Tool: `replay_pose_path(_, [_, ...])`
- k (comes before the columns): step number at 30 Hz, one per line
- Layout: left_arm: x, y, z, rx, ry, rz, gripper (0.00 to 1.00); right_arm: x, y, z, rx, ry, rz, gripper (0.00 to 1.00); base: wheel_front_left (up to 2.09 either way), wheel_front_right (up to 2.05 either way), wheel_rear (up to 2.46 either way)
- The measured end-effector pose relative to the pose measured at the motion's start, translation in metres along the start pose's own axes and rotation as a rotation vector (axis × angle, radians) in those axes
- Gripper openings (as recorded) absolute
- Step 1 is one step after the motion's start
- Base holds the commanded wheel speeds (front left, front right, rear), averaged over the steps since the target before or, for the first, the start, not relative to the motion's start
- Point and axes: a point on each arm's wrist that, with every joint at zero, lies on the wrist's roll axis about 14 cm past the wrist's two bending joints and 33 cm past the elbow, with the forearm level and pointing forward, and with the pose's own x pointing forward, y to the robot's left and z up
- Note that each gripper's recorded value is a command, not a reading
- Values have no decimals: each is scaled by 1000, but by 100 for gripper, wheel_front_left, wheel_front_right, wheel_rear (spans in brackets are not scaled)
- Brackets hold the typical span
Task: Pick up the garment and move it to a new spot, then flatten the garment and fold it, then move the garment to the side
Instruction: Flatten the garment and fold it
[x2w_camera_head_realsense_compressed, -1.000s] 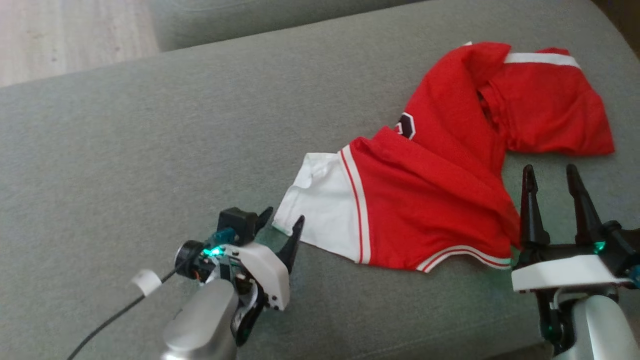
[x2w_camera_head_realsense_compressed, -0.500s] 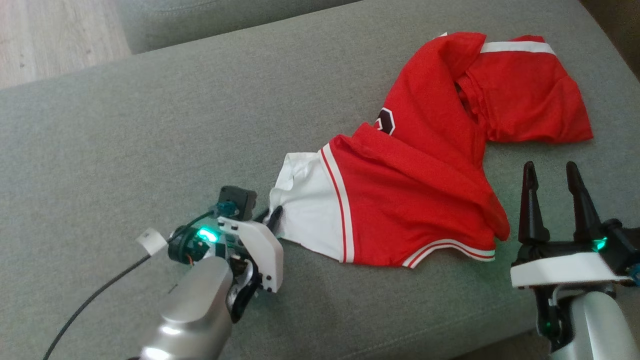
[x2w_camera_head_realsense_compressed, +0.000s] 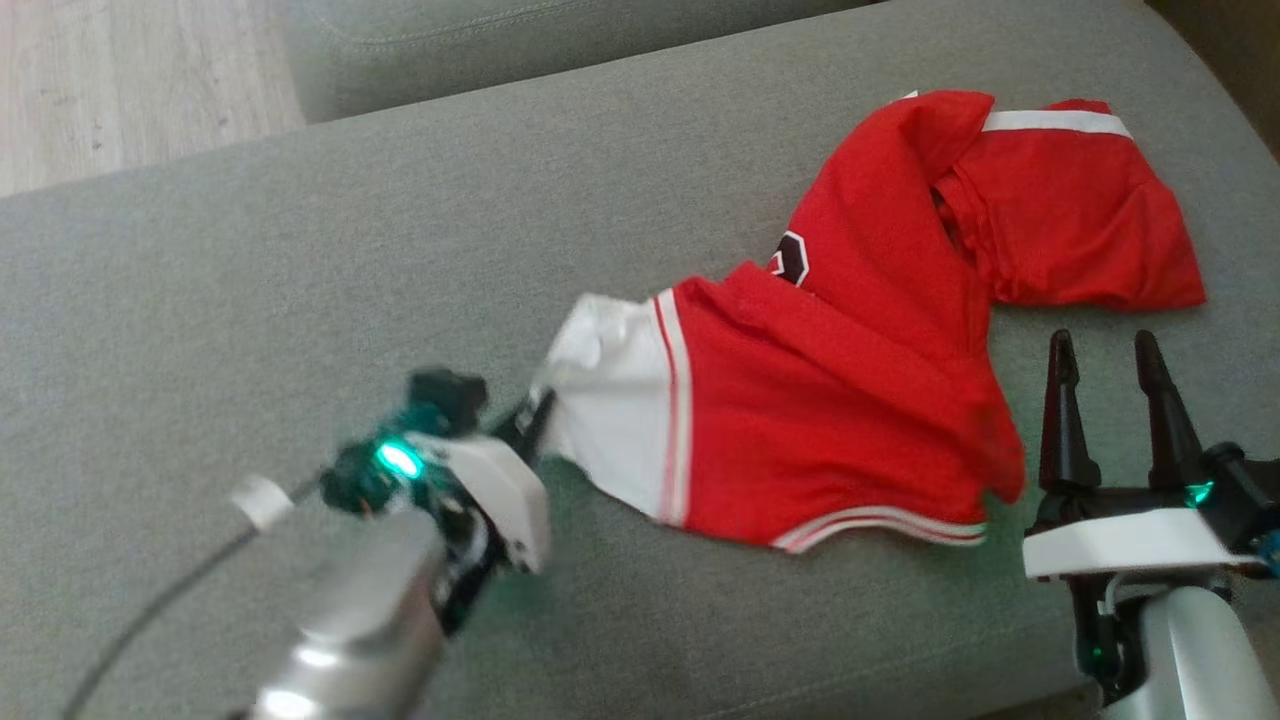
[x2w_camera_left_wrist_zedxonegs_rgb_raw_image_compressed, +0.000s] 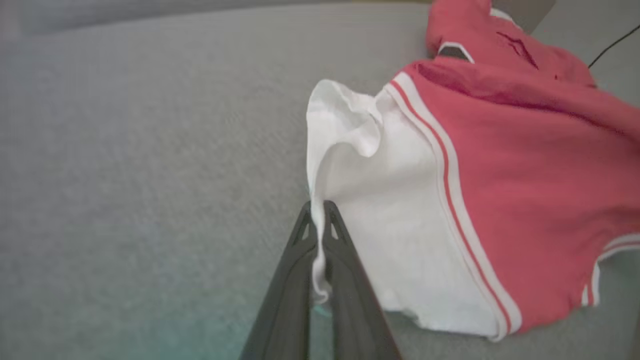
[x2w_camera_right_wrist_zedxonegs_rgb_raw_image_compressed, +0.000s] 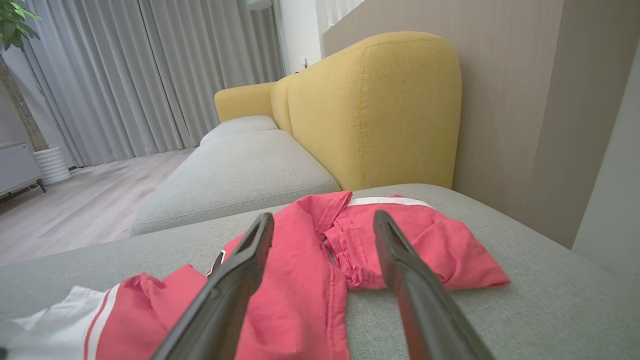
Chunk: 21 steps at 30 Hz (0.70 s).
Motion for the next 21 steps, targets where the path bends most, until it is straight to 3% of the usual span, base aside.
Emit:
replay_pose_path(3, [-2, 32, 43, 79, -101, 62, 0, 1, 3, -5, 1, 14, 9, 100, 0, 0, 0])
replay_pose_path(7, [-11, 70, 153, 245, -295, 160, 0, 7, 13, -8, 20, 23, 34, 100, 0, 0, 0])
replay_pose_path(13, [-37, 59, 302, 478, -596, 209, 0, 8, 24, -15, 54, 46, 61, 100, 0, 0, 0])
replay_pose_path(17, [-61, 52, 349, 627, -743, 243, 0, 8, 24, -18, 74, 55, 58, 100, 0, 0, 0])
replay_pose_path(21, [-72, 63, 345, 751, -736, 276, 0, 12, 29, -18, 79, 54, 71, 100, 0, 0, 0])
